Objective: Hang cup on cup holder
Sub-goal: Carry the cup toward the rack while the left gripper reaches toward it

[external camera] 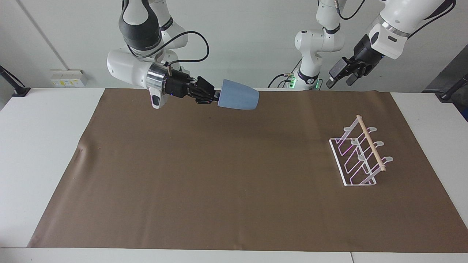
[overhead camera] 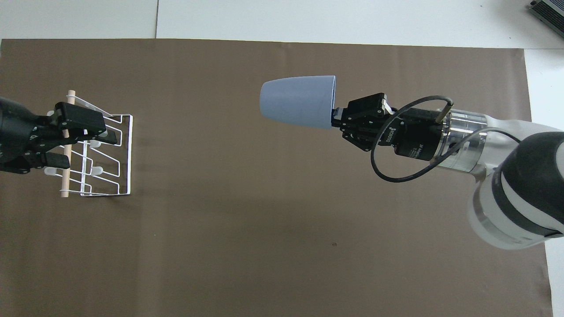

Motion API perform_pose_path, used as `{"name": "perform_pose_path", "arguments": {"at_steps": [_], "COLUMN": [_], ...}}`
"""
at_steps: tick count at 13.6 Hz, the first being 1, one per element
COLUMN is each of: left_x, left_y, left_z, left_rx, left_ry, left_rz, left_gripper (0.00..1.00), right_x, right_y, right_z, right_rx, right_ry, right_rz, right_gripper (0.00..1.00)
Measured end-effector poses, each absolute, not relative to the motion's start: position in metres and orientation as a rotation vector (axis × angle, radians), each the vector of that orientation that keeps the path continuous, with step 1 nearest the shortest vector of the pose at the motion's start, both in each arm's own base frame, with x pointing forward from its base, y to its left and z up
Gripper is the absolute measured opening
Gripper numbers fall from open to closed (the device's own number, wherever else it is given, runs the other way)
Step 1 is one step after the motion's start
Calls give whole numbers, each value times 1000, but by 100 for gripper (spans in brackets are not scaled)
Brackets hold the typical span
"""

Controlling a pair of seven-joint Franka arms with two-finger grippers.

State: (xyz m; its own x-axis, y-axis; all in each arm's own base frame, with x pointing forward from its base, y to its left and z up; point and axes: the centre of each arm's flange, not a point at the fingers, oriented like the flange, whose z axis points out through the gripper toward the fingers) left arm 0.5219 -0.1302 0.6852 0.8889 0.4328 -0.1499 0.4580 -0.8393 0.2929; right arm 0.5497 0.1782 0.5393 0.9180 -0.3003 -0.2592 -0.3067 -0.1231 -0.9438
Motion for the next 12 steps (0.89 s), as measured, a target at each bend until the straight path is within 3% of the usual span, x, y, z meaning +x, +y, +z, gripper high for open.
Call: {"name": "perform_pose_path", "arguments": {"at_steps": [6,12], "left_x": [531,532], "left_y": [-209,-237], "left_z": [713,723], "left_rx": [2166,1769], "left_ry": [1385,1731], "left_rz": [-250,-458], "left_gripper": [100,100], "right_x": [546,545], "right_y": [197,198], "right_z": [536,535], "right_rx": [-1733,-1734], "right_ry": [465,464], "right_rz": [-1,3], "right_gripper": [4,4]}}
